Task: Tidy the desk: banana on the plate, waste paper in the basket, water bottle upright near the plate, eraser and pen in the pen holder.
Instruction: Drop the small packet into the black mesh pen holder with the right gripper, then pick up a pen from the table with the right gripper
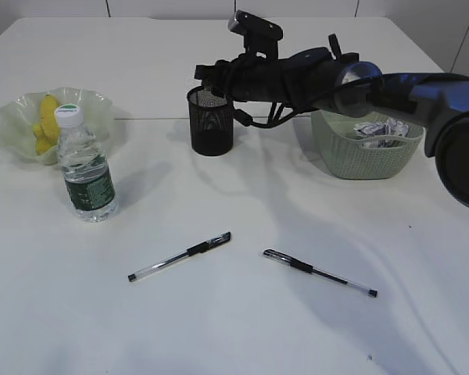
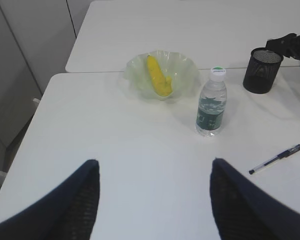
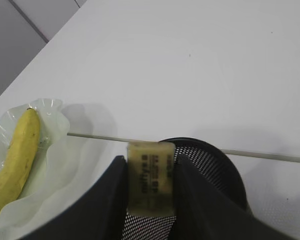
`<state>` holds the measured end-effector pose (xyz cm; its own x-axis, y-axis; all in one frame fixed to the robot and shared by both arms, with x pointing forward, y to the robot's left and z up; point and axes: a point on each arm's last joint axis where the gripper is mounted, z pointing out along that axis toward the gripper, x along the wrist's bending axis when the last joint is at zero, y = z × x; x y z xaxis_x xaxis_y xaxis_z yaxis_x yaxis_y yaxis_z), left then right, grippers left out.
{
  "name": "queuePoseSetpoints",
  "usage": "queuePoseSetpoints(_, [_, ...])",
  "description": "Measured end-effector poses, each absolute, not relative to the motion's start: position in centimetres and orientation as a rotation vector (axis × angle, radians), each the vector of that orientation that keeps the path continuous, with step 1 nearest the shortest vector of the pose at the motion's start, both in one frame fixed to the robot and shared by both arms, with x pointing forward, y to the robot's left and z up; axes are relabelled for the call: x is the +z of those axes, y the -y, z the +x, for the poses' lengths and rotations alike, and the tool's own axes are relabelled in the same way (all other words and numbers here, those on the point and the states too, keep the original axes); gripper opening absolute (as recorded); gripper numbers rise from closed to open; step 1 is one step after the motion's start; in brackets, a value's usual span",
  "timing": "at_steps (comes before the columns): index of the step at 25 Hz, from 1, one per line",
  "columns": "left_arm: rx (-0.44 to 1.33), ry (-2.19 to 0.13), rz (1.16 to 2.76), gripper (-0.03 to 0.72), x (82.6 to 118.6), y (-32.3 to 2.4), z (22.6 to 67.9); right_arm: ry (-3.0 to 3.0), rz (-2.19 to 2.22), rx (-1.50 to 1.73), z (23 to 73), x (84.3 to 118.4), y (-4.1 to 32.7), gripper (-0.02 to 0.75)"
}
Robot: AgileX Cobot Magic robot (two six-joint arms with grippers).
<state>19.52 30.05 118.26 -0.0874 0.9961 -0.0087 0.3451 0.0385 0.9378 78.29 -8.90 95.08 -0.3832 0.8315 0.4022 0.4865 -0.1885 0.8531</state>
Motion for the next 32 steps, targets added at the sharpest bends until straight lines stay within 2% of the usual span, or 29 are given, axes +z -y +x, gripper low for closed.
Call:
queuePoseSetpoints(14, [1.065, -1.543, 1.405, 0.481, 118.3, -30.1, 19.5, -1.722, 1.580, 1.634, 78.5, 95.3, 9.3, 0.253])
queuePoseSetpoints(21, [1.058, -1.540, 1.406, 0.481, 118.3, -30.0, 19.5, -1.671, 1.537, 1.719, 79.7, 98.0, 11.5, 0.253])
queuePoseSetpoints(27, [1.054, -1.538, 1.406, 0.480, 118.3, -30.0, 19.5, -1.888, 1.388, 1.724, 79.4, 98.6, 12.7, 0.253])
queuePoseSetpoints(32, [1.032, -1.527, 1.407, 0.479, 118.3, -29.8, 19.5, -2.248, 1.182, 1.589, 78.1, 98.7, 13.1, 0.253])
